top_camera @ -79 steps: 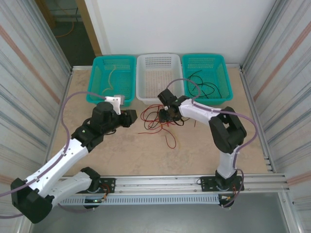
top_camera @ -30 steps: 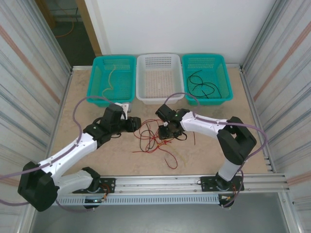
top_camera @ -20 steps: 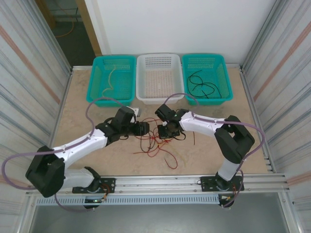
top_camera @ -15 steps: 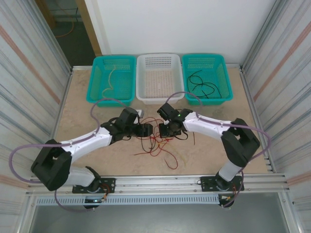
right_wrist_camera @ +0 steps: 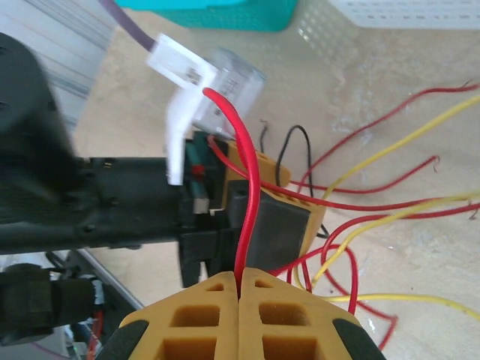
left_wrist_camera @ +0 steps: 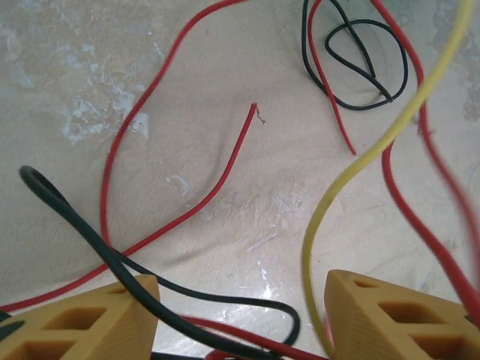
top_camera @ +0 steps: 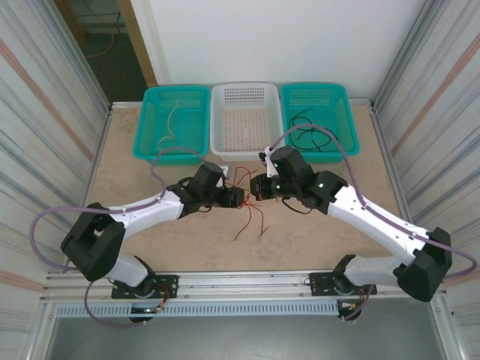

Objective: Untangle the cables

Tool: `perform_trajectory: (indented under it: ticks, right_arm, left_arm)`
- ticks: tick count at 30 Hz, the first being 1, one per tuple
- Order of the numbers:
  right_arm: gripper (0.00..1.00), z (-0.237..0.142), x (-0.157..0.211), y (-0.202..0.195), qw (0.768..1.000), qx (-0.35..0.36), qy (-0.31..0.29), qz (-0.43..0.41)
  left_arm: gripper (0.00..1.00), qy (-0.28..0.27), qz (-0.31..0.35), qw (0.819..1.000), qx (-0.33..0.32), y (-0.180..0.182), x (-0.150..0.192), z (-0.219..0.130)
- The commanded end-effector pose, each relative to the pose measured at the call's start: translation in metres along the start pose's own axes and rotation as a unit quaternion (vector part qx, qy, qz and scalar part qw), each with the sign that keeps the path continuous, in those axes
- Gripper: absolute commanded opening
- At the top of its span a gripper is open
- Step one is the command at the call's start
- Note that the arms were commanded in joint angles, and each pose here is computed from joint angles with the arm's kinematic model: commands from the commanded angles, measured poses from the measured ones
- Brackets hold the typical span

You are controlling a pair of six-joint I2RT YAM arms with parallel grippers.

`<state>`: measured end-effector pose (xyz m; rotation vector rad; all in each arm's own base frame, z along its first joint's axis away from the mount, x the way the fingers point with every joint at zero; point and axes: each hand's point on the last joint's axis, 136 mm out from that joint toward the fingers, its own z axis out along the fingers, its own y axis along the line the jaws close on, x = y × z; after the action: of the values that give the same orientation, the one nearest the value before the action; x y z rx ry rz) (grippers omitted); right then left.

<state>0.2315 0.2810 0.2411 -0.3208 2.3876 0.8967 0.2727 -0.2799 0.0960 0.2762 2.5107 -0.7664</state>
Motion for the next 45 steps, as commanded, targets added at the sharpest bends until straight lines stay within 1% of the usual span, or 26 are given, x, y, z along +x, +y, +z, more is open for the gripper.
perform_trajectory:
  ticks: [1,4,5,6,7,9,10,11,13,15,19,22,25,28,31,35,37,40,43,45]
  right_arm:
    - [0.00,-0.043,-0.036,0.032,0.996,-0.054,-0.068,-0.022]
    - [0.00,-0.070,-0.052,0.041,0.992,-0.076,-0.103,-0.023]
    - [0.00,-0.078,-0.057,0.041,0.990,-0.078,-0.114,-0.023]
    - [0.00,-0.088,-0.063,0.042,0.988,-0.080,-0.126,-0.023]
    - [0.00,-0.097,-0.068,0.042,0.987,-0.082,-0.139,-0.023]
    - [0.00,-0.117,-0.080,0.043,0.982,-0.091,-0.164,-0.022]
    - [0.00,-0.120,-0.084,0.042,0.981,-0.091,-0.170,-0.020]
    - [0.00,-0.138,-0.089,0.046,0.976,-0.101,-0.191,-0.022]
    - [0.00,-0.152,-0.097,0.048,0.972,-0.105,-0.209,-0.025]
    - [0.00,-0.165,-0.103,0.050,0.968,-0.107,-0.225,-0.030]
    - [0.00,-0.190,-0.114,0.053,0.959,-0.109,-0.259,-0.035]
    - [0.00,-0.196,-0.118,0.053,0.957,-0.112,-0.265,-0.035]
    - [0.00,-0.192,-0.117,0.054,0.959,-0.117,-0.257,-0.035]
    - [0.00,-0.187,-0.116,0.053,0.960,-0.120,-0.253,-0.030]
    - [0.00,-0.188,-0.115,0.054,0.958,-0.126,-0.255,-0.029]
    - [0.00,-0.192,-0.116,0.060,0.955,-0.142,-0.257,-0.030]
    - [0.00,-0.195,-0.117,0.064,0.953,-0.151,-0.259,-0.031]
    - [0.00,-0.201,-0.118,0.071,0.950,-0.165,-0.263,-0.035]
    - [0.00,-0.208,-0.120,0.077,0.947,-0.175,-0.267,-0.037]
    - [0.00,-0.214,-0.121,0.082,0.944,-0.184,-0.271,-0.039]
  left_arm:
    - [0.53,0.009,0.006,1.000,0.002,-0.001,0.007,0.001]
    - [0.37,0.019,0.000,1.000,-0.007,0.008,0.020,-0.002]
    - [0.34,0.021,-0.001,1.000,-0.010,0.011,0.024,-0.003]
    - [0.32,0.023,-0.004,1.000,-0.015,0.015,0.028,-0.005]
    - [0.33,0.026,-0.004,0.999,-0.020,0.018,0.032,-0.007]
    - [0.38,0.029,-0.006,0.999,-0.028,0.024,0.039,-0.010]
    - [0.39,0.029,-0.007,0.999,-0.030,0.026,0.041,-0.011]
    - [0.41,0.028,-0.008,0.999,-0.032,0.027,0.043,-0.012]
    - [0.45,0.028,-0.011,0.999,-0.032,0.028,0.044,-0.013]
    - [0.46,0.029,-0.011,0.999,-0.032,0.029,0.045,-0.013]
    - [0.42,0.033,-0.011,0.999,-0.033,0.030,0.047,-0.010]
    - [0.43,0.030,-0.009,0.999,-0.022,0.024,0.044,-0.014]
    - [0.52,0.000,-0.002,1.000,0.000,0.011,0.030,-0.031]
    - [0.64,-0.052,0.015,0.998,0.024,-0.006,0.007,-0.061]
    - [0.70,-0.104,0.039,0.992,0.057,-0.026,-0.014,-0.092]
    - [0.70,-0.159,0.079,0.981,0.083,-0.043,-0.033,-0.119]
    - [0.67,-0.178,0.106,0.975,0.085,-0.045,-0.037,-0.123]
    - [0.66,-0.208,0.142,0.965,0.072,-0.040,-0.041,-0.120]
    - [0.71,-0.248,0.166,0.951,0.080,-0.044,-0.052,-0.123]
    - [0.73,-0.269,0.184,0.941,0.095,-0.051,-0.058,-0.125]
